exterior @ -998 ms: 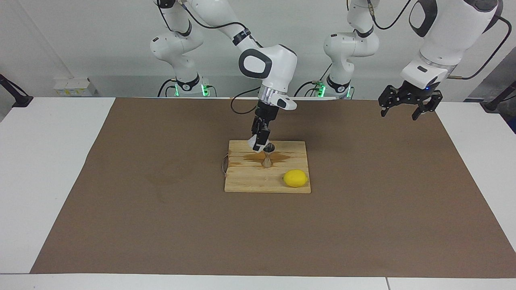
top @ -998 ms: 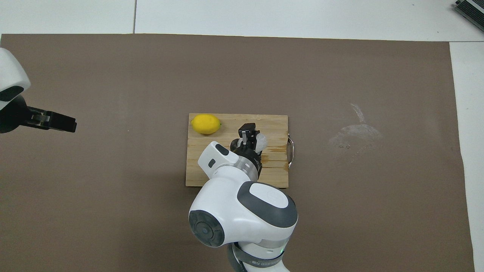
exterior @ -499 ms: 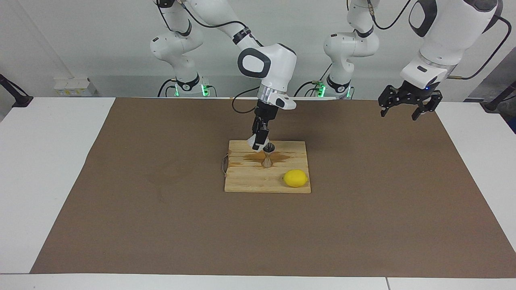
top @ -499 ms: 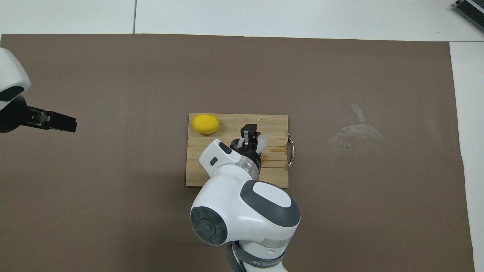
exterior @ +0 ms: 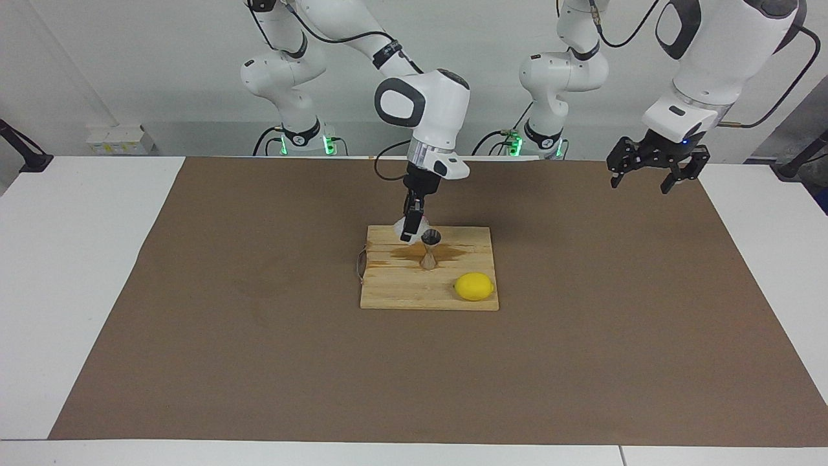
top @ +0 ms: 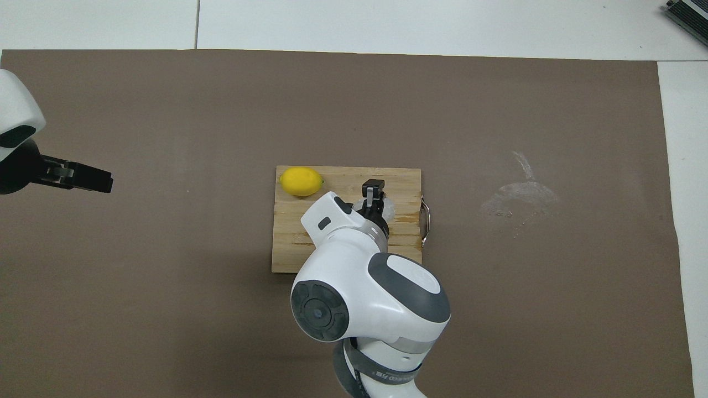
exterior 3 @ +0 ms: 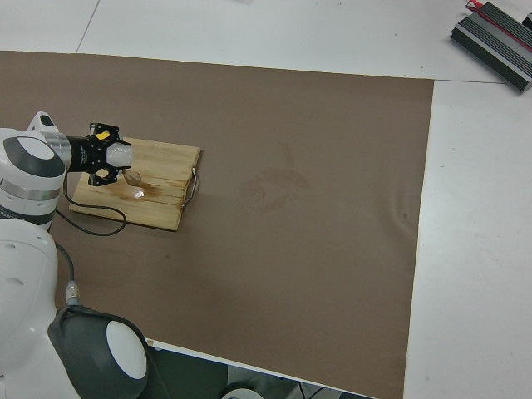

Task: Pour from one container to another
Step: 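Tilt the clear cup back upright with the right gripper, then carry the clear cup with the right gripper off the board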

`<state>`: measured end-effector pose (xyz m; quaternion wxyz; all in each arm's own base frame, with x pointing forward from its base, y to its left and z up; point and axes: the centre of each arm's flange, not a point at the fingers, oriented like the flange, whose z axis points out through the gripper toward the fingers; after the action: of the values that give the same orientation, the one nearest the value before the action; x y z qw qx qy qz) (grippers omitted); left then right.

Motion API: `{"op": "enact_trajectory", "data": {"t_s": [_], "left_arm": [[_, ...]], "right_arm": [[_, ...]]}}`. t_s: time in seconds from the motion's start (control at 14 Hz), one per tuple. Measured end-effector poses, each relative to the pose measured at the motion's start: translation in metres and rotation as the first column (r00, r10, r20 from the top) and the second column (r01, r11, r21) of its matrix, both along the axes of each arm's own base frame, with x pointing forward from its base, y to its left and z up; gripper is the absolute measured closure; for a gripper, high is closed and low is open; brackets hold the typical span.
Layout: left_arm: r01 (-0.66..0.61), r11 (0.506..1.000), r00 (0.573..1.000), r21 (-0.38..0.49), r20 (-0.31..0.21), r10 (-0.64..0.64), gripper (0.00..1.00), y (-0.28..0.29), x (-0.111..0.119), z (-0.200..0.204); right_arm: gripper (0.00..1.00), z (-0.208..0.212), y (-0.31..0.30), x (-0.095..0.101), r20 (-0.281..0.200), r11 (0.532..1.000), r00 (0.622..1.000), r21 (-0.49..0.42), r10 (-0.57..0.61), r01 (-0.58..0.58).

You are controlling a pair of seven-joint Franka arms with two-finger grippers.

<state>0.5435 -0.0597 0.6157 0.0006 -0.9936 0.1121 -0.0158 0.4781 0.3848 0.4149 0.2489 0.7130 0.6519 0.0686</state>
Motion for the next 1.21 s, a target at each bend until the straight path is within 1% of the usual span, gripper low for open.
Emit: {"op": "enact_trajectory", "data": {"t_s": [0.36, 0.57, 0.78, 1.0, 1.21], "left_arm": [[0.001, 1.000, 1.000, 0.000, 0.003, -0.001, 0.00, 0.000, 0.000, 0.000], [0.001, 1.000, 1.000, 0.000, 0.003, -0.001, 0.00, -0.001, 0.000, 0.000], [0.001, 1.000, 1.000, 0.000, 0.003, -0.001, 0.00, -0.001, 0.000, 0.000], [0.002, 1.000, 1.000, 0.000, 0.003, -0.002, 0.00, -0.001, 0.000, 0.000], [0.000, 1.000, 1.000, 0.000, 0.003, 0.000, 0.00, 0.000, 0.000, 0.000]], "right_arm": [[0.45, 0.006, -0.019, 0.012, -0.062, 0.995, 0.996, 0.069, -0.070, 0.075], [0.45, 0.004, -0.037, 0.024, -0.139, 0.991, 0.987, 0.103, -0.075, 0.090], [0.45, 0.001, -0.061, 0.038, -0.200, 0.986, 0.977, 0.131, -0.077, 0.104], [0.45, -0.005, -0.092, 0.053, -0.284, 0.979, 0.958, 0.182, -0.037, 0.092], [0.45, -0.023, -0.137, 0.069, -0.342, 0.963, 0.940, 0.258, 0.015, 0.079]]}}
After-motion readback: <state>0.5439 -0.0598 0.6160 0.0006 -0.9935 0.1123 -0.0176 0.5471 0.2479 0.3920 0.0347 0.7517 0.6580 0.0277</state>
